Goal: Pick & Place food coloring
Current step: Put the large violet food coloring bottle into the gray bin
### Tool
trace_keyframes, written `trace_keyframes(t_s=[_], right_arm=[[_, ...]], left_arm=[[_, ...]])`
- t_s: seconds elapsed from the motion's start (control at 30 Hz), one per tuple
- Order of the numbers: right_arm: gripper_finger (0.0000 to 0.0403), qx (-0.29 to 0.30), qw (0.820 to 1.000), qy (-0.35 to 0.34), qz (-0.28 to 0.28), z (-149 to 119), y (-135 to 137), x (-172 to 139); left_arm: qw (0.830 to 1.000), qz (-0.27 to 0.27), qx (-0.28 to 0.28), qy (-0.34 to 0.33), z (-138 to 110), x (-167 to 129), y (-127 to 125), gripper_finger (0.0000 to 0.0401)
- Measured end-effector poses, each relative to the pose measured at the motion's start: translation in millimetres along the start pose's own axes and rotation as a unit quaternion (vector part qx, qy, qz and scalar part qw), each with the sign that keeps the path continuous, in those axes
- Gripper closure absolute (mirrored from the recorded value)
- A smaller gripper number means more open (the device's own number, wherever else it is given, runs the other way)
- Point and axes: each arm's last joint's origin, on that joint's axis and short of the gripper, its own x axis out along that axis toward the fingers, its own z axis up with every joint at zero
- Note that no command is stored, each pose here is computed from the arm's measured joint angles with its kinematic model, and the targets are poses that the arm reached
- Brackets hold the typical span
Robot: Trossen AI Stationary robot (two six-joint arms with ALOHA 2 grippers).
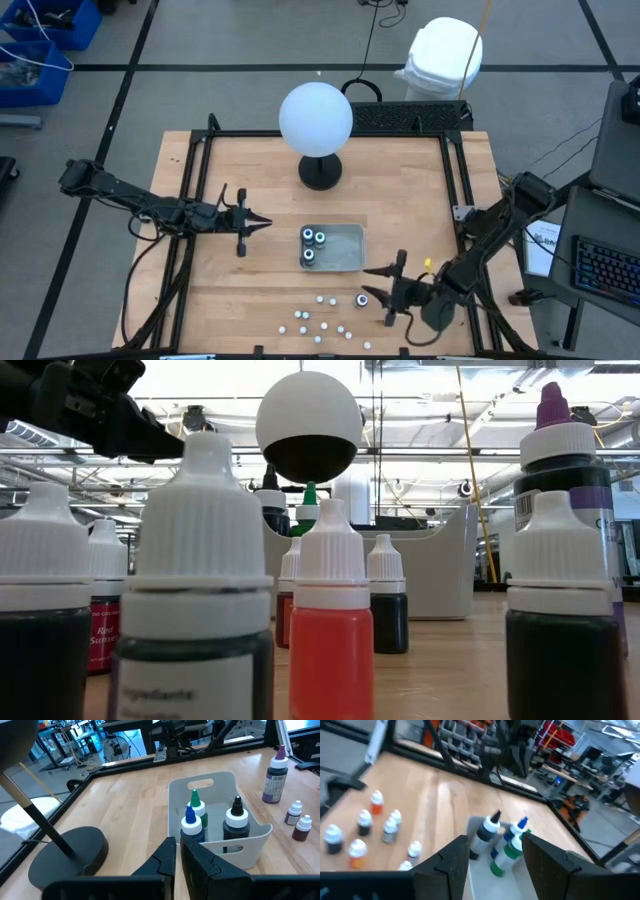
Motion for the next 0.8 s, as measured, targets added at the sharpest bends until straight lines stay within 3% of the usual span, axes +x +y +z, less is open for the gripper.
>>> trace_keyframes(t_s=[0.13,0.23,0.43,0.8], right_arm=[[0.0229,0.028,0.999,0.005,0.026,0.3,-2.9,7.4],[0.0229,0.015,0.999,0.004,0.032,0.5,-2.7,7.6],[0.0211,0.02,0.99,-0.016,0.136,5.6,3.9,6.9],[0.0137,0.013,0.989,-0.002,0.148,1.3,6.4,6.9]], left_arm=[[1.0,0.0,0.003,0.002,-0.4,0.0,0.0,0.0366],[1.0,0.0,0.003,0.003,-0.7,0.0,0.0,0.0366],[1.0,-0.001,-0.001,0.003,-0.7,0.0,-0.1,0.0366],[1.0,-0.001,-0.008,0.004,-0.8,0.0,-0.1,0.0366]])
